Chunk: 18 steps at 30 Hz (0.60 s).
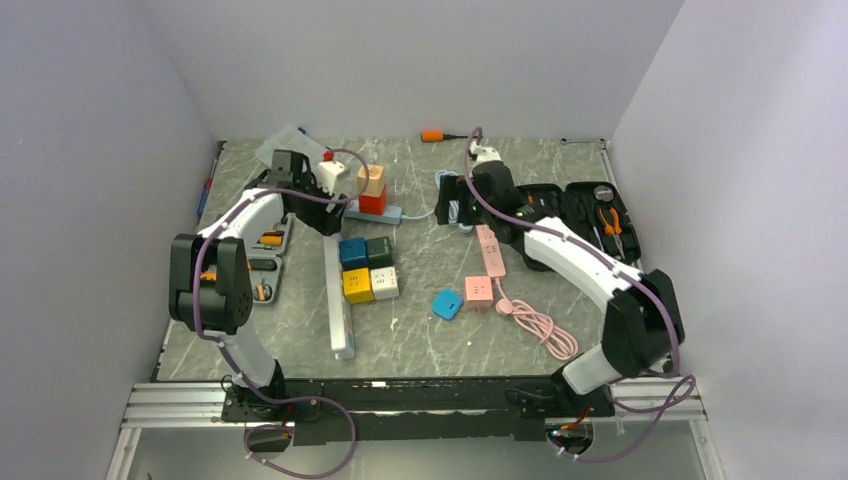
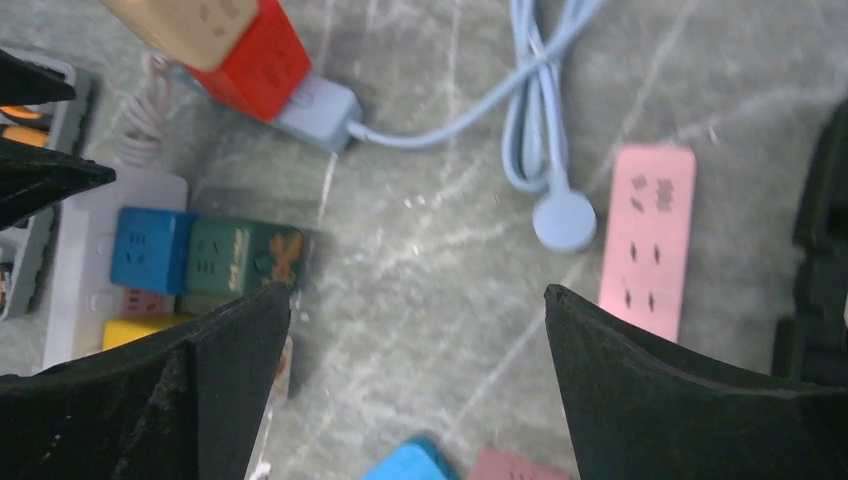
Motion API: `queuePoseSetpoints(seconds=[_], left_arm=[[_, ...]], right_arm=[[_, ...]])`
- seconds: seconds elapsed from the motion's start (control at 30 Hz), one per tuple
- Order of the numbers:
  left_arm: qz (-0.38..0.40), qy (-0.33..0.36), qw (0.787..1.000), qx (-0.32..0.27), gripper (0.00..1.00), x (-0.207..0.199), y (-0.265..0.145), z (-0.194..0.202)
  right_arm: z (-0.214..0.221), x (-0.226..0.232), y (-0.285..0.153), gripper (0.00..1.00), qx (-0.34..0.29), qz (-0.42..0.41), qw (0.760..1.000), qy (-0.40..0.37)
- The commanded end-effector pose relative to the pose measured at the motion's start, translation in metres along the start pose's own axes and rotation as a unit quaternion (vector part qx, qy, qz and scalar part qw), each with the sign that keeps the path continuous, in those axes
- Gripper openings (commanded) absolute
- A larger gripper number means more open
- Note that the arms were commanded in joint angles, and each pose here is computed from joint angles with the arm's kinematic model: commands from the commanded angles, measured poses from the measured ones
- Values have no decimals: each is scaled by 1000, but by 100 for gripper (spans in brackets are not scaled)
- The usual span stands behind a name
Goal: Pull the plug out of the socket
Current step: Move the socket to the center of the board.
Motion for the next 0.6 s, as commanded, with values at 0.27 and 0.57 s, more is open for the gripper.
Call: queuePoseSetpoints(seconds=[0.27,0.57], left_arm=[[38,-135,990,-26,85,29,13,-29],[28,-123,992,-21,82,46,36,-34]], right_arm=[[-53,39,100,95,-35,-83,995,-46],[-10,21,138,84,82,-63,993,65]])
Point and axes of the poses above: each gripper's point midway between its finger pads, its own y axis out along the fingers, its own x axis along the line the jaws close on, z = x × y, the point moved 7 cm from there along -y, back along the fingers, and after that the axes turned 8 degrees about y, right-handed, at the moved point
